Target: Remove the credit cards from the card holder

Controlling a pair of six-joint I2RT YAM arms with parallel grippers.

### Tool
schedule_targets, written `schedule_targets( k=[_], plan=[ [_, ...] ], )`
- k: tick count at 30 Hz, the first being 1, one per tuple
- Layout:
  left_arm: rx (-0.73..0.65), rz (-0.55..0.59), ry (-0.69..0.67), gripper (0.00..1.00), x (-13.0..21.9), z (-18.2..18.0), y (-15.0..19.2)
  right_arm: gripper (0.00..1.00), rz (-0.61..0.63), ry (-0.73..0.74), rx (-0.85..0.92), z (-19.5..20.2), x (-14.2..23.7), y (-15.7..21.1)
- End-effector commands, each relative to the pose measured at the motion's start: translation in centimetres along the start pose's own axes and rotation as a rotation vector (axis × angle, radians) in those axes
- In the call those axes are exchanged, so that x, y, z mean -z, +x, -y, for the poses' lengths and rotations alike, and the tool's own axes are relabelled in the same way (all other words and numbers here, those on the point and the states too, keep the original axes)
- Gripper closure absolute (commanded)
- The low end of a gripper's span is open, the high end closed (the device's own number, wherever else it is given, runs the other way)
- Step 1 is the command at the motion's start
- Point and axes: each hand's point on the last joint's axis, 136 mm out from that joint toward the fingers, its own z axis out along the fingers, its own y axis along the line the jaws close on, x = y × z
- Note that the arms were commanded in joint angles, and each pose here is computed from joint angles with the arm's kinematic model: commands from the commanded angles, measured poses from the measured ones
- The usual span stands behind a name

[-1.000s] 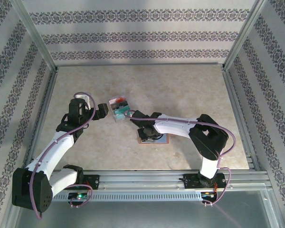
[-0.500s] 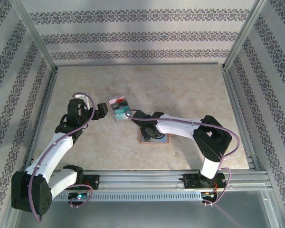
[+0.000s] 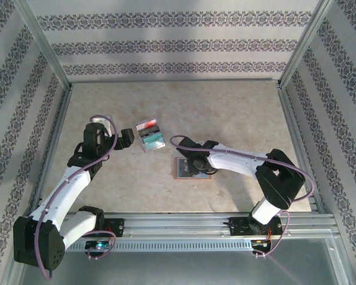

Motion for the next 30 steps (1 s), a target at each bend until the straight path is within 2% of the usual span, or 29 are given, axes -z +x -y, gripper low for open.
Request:
schedule_targets(
  k=[1,9,17,26,30],
  plan=[
    [-0.013,0.011,0.003,0.01,0.9,0.3,-1.1,0.6,0.007,0.027,-0.029,1.5,0.1,0.3],
    [0.007,-0.025,0.054,0.0,1.7,1.7,-0.1,0.61,-0.005,0.013,-0.076,2.9,-0.5,0.6],
    [-0.121,-0.067,0.076,0.01,2.1,5.5,2.7,0.66,-0.007,0.0,-0.117,4.1,-0.6,0.9],
    [-0.253,-0.235,0.175,0.07,0.1,12.4,9.6,0.67,0.05,-0.082,-0.19,4.9,1.2,0.3],
    [-0.29,-0.298,0.205,0.15,-0.8,14.8,12.7,0.67,0.08,-0.182,-0.247,4.6,2.2,0.0]
  ],
)
